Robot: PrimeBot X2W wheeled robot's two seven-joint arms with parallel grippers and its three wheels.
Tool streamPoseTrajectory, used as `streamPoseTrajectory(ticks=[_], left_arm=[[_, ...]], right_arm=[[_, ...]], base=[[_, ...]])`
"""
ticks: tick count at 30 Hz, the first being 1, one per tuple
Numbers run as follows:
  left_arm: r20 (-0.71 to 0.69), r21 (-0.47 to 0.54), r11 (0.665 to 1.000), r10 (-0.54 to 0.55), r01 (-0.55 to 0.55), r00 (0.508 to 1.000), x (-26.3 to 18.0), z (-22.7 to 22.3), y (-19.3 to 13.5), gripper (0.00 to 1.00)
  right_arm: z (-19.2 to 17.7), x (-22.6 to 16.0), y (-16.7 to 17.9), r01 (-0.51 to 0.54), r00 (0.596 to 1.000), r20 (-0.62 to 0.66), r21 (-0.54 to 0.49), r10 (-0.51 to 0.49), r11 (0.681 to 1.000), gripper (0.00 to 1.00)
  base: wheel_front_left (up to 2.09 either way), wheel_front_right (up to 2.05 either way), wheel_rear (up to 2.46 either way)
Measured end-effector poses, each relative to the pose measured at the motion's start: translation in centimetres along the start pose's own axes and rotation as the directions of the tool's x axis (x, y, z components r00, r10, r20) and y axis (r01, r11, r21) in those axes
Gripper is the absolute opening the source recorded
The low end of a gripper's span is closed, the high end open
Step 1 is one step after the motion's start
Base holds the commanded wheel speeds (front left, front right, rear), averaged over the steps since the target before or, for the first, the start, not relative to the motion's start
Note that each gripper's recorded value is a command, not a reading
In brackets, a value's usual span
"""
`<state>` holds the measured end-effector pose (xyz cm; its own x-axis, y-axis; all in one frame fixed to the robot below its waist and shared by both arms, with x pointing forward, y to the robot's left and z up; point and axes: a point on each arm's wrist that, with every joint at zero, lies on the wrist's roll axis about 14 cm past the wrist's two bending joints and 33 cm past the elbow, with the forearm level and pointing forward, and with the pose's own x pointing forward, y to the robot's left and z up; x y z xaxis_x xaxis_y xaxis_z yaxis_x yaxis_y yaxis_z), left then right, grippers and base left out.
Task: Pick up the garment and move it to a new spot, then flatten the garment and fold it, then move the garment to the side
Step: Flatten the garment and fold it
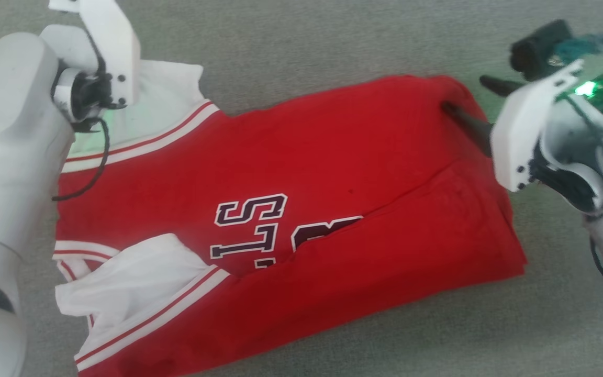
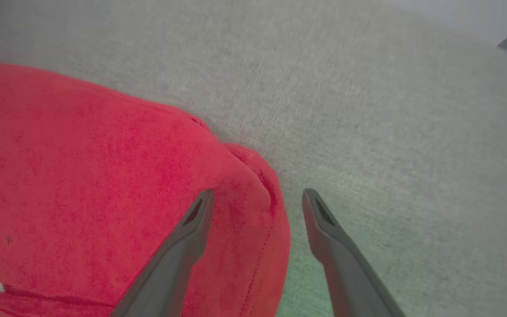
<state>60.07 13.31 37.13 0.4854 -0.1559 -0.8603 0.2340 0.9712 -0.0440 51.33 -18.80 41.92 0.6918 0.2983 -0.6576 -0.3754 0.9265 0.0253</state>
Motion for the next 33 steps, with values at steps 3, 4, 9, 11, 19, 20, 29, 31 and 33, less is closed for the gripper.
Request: streamPoseTrajectory(ticks=[3,4,9,11,19,20,29,31,33], left_arm=[[0.01,0.0,1.0,0.001,-0.001,1.0,0.0,0.1,0.1,0.0],[0.012,-0.002,1.0,0.001,-0.001,1.0,0.0,0.1,0.1,0.0],[0.031,0.005,1.0,0.002,-0.002,1.0,-0.2,0.2,0.2,0.0],[0.042,0.002,1.0,0.004,-0.005,0.999,-0.4,0.3,0.2,0.0],[0.092,0.015,1.0,0.004,-0.006,0.996,-2.9,1.0,0.7,0.0],[0.099,0.017,1.0,0.003,-0.005,0.995,-3.5,1.1,0.7,0.0],[0.127,0.071,0.997,-0.023,0.014,0.992,-9.0,1.5,-0.2,0.0],[0.129,0.086,0.996,-0.021,0.01,0.991,-10.1,1.2,-0.2,0.0],[0.135,0.092,0.996,-0.014,0.001,0.991,-11.3,0.7,-0.1,0.0]], right_arm=[[-1.1,1.4,0.7,-0.031,0.995,-0.097,-0.011,0.029,0.999,1.0],[-1.5,1.8,0.8,-0.037,0.991,-0.125,-0.005,0.036,0.999,1.0],[-2.1,2.8,1.2,-0.059,0.976,-0.209,-0.001,0.058,0.998,0.67],[-2.1,3.0,1.3,-0.062,0.974,-0.219,0.0,0.061,0.998,0.0],[-0.3,2.5,1.5,-0.062,0.991,-0.123,-0.042,0.057,0.997,0.0],[0.2,2.2,1.4,-0.06,0.993,-0.102,-0.046,0.055,0.997,0.0],[1.8,-0.9,1.4,-0.049,0.998,0.029,-0.038,0.05,0.998,0.0],[2.0,-1.6,1.4,-0.046,0.998,0.05,-0.038,0.048,0.998,0.0],[2.3,-2.3,1.4,-0.042,0.996,0.078,-0.037,0.044,0.998,0.0]], base=[[0.0,0.0,0.0],[0.0,0.0,0.0],[0.0,0.0,0.0],[0.0,0.0,0.0],[0.0,0.0,0.0],[0.0,0.0,0.0],[0.0,0.0,0.0],[0.0,0.0,0.0],[0.0,0.0,0.0]])
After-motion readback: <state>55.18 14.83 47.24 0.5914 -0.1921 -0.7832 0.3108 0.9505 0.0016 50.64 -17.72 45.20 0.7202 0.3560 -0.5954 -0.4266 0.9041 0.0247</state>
